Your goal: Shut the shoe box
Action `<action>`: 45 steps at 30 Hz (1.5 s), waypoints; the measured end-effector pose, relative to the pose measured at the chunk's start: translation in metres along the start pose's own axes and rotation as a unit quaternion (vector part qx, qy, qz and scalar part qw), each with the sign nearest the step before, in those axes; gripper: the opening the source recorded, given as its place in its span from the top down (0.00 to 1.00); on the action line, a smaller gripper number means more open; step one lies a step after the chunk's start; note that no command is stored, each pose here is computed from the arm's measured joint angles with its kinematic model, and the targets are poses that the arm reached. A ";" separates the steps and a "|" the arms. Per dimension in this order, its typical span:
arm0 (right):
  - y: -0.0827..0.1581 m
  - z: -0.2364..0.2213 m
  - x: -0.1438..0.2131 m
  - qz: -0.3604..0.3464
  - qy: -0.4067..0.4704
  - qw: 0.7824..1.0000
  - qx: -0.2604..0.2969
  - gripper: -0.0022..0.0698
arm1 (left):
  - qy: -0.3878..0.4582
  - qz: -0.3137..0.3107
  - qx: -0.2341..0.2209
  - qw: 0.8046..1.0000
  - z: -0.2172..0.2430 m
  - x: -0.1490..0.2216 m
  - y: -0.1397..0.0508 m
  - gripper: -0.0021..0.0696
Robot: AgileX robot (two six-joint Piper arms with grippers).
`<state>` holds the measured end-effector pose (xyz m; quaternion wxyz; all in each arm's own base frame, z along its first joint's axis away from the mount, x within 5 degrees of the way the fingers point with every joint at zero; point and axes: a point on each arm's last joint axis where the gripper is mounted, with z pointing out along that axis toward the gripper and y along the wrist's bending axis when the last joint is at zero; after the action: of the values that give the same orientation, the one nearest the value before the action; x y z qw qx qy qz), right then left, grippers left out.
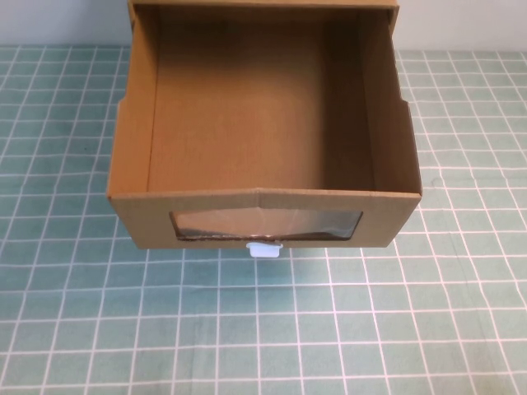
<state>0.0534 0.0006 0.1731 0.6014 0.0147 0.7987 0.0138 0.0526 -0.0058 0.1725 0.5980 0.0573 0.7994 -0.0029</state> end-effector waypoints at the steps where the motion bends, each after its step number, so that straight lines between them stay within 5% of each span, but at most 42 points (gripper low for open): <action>1: 0.000 0.000 0.000 0.000 0.000 1.000 0.000 0.99 | 0.000 0.000 0.000 1.000 0.000 0.000 0.000 0.98; 26: 0.000 0.000 0.000 0.000 0.000 1.000 0.000 0.99 | -0.015 0.005 -0.006 1.000 0.000 -0.002 0.001 0.98; 29: 0.000 0.000 0.000 0.000 0.000 1.000 0.000 0.99 | -0.066 -0.095 0.003 0.993 -0.001 -0.012 0.001 0.98; 32: 0.000 0.000 0.000 0.000 0.000 1.000 0.000 0.99 | -0.098 -0.250 0.025 0.963 -0.002 -0.018 0.000 0.98; 34: 0.000 0.000 0.000 0.000 0.000 1.000 0.000 0.99 | -0.112 -0.292 0.031 0.949 -0.002 -0.021 0.001 0.98; 40: 0.000 0.000 0.000 0.000 0.000 1.000 0.000 0.99 | -0.127 -0.321 0.036 0.938 -0.004 -0.026 0.001 0.98; 45: 0.000 0.000 0.000 0.001 0.000 1.000 0.000 0.99 | -0.087 -0.250 0.096 0.960 -0.026 -0.072 -0.007 0.98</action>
<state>0.0534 0.0007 0.1732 0.6014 0.0151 0.7987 0.0145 0.0474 -0.0175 0.2484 0.6369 -0.0879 0.7294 -0.2337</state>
